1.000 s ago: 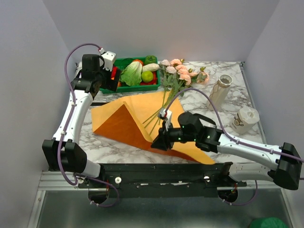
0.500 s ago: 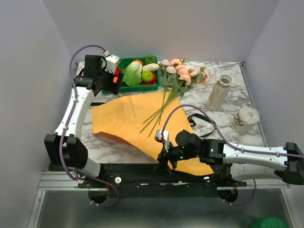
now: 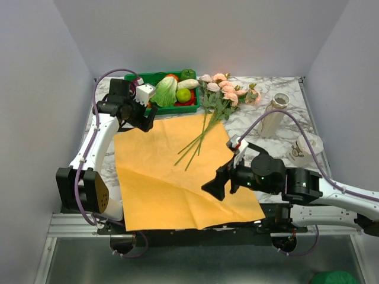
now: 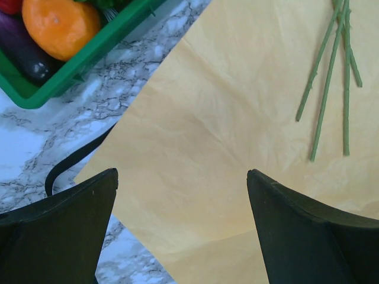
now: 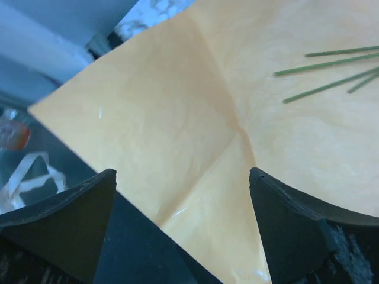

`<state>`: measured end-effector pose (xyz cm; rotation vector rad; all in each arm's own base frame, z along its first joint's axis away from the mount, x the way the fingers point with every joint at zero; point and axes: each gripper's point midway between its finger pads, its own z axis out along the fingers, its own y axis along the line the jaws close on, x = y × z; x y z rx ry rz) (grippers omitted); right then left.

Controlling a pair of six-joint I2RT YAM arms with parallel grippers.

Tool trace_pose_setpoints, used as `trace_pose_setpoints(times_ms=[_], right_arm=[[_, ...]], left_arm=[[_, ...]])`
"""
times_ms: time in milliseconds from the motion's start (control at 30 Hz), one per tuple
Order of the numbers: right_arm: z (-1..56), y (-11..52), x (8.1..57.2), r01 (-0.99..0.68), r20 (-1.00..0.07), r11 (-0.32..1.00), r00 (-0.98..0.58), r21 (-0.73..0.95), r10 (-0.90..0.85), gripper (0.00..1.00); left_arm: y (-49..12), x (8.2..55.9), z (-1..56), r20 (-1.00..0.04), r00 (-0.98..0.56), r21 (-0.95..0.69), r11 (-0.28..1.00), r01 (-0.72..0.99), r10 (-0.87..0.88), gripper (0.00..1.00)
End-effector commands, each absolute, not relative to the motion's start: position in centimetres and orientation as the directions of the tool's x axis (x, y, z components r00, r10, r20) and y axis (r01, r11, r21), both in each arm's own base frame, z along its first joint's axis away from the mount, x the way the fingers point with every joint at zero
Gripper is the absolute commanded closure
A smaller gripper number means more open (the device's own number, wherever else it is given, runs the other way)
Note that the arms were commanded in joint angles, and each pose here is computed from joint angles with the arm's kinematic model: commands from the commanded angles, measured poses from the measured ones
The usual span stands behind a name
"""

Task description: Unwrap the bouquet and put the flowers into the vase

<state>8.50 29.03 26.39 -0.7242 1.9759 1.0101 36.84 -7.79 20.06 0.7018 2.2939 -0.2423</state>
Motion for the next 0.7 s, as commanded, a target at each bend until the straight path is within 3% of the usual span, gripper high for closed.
trace_pose_setpoints(times_ms=[0,100,233,333,433,467,500,667], right_arm=[[24.5,24.6,14.8,-0.482,-0.811,0.826,-0.583,0.292,-0.054,0.00],[20.8,23.7,18.9,-0.316,-0.702,0.906,-0.711,0.281,-0.031,0.00],[19.9,24.6,24.5,-0.220,-0.699,0.956,-0.714,0.192,-0.024,0.07],[17.9,25.0,28.7,-0.152,-0.674,0.978,-0.739,0.144,-0.016,0.25],[17.2,25.0,32.9,-0.084,-0.669,0.984,-0.742,0.156,0.043,0.54],[14.8,24.6,34.3,-0.047,-0.629,0.988,-0.776,0.144,0.054,0.71],[15.0,24.9,35.5,-0.033,-0.632,0.986,-0.771,0.163,0.079,0.78],[12.2,24.2,40.0,0.030,-0.625,0.987,-0.770,0.160,0.125,0.79]], left_arm=[[-8.3,35.1,20.2,-0.691,-0.562,0.031,0.796,0.605,0.455,0.01],[-7.9,35.1,19.6,-0.683,-0.570,0.045,0.805,0.592,0.457,0.01],[-7.4,34.9,18.7,-0.672,-0.579,0.061,0.814,0.578,0.462,0.01],[-7.1,34.4,18.3,-0.666,-0.582,0.071,0.816,0.574,0.467,0.01],[-6.9,34.1,18.3,-0.669,-0.575,0.087,0.818,0.569,0.471,0.01],[-6.8,34.0,18.2,-0.667,-0.577,0.087,0.818,0.568,0.471,0.01],[-6.8,33.9,18.3,-0.672,-0.571,0.091,0.818,0.568,0.472,0.01],[-6.7,33.6,18.0,-0.667,-0.570,0.097,0.814,0.572,0.480,0.01]])
